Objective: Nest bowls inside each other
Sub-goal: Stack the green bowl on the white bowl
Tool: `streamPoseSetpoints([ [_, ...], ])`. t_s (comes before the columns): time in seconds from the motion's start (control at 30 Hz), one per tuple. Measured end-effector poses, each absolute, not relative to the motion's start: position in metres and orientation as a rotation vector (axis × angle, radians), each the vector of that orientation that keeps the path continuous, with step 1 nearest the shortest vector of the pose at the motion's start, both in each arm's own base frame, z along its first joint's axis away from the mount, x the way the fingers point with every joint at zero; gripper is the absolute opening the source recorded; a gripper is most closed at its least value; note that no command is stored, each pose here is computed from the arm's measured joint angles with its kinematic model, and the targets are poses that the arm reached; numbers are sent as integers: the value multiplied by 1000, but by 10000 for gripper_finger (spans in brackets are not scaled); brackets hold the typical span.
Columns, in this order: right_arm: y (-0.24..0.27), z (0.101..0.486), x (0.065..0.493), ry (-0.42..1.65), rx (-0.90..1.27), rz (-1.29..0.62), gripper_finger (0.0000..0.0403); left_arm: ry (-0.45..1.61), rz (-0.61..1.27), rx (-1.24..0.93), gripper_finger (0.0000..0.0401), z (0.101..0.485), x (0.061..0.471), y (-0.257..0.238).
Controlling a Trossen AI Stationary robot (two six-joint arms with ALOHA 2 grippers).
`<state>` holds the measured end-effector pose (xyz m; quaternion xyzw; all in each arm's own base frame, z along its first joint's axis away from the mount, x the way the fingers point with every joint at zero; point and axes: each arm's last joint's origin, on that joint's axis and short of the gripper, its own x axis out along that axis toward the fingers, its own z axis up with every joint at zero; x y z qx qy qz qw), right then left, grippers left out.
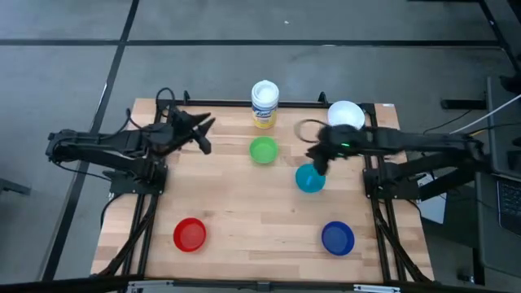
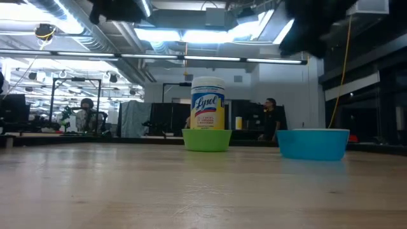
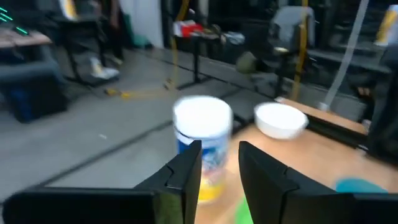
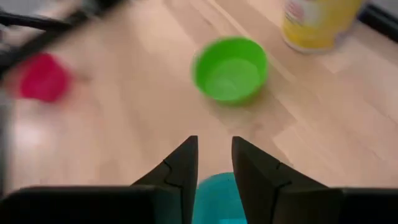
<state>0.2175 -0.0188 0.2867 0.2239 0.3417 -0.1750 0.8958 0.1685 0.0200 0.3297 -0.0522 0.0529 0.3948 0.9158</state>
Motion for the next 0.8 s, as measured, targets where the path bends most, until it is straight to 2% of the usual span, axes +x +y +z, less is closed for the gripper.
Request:
streamPoseSetpoints([
  [0.2, -58, 256, 294, 885, 546, -352, 100, 65, 840, -103, 100, 340, 153, 21],
  [0.4, -89, 254, 348, 918, 563, -309, 100, 25, 813, -135, 100, 345, 142, 17],
  [0.57, -118, 237, 371, 1030, 562, -370, 100, 12, 773, -138, 100, 347, 139, 12],
  [0.8, -141, 197, 374, 1239, 568, -380, 100, -7, 722, -149, 100, 349, 140, 5],
])
